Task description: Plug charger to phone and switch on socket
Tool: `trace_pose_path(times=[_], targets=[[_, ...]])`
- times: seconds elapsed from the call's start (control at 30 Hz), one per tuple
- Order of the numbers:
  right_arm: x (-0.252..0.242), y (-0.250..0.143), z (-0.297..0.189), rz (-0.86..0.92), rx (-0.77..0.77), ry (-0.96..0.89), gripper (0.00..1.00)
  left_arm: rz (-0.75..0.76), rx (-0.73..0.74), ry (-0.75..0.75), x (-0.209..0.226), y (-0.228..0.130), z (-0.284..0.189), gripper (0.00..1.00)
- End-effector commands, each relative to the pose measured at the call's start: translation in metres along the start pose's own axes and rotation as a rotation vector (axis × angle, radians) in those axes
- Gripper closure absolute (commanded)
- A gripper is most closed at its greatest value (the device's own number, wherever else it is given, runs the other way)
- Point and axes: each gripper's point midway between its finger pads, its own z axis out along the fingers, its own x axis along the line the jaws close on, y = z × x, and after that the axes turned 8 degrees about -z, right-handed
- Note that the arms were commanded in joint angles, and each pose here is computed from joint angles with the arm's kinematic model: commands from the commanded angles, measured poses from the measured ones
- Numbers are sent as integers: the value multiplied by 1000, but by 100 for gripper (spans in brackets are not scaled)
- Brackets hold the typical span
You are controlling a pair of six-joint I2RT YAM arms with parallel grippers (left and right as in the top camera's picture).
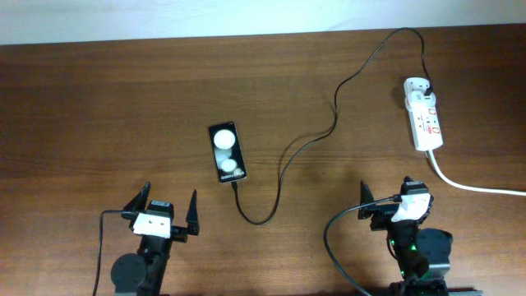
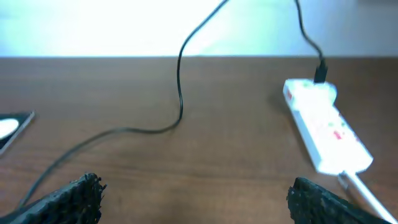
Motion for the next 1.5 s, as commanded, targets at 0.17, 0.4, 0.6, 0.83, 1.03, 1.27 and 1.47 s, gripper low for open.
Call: trace_pose_path(times=[0.17, 0.4, 0.6, 0.83, 1.03, 1.27, 1.47], targets=[[5, 25, -9, -18, -119, 20, 1, 17, -1, 15, 3, -1, 0, 1], [9, 25, -9, -20, -122, 34, 1, 17, -1, 15, 3, -1, 0, 1], [9, 26, -9, -20, -123, 34, 1, 17, -1, 15, 3, -1, 0, 1], [9, 26, -9, -20, -123, 33, 1, 17, -1, 15, 3, -1, 0, 1], [9, 26, -9, -20, -123, 33, 1, 17, -1, 15, 3, -1, 0, 1], [9, 26, -9, -20, -123, 34, 1, 17, -1, 15, 3, -1, 0, 1], [9, 26, -9, -20, -123, 33, 1, 17, -1, 15, 3, -1, 0, 1]])
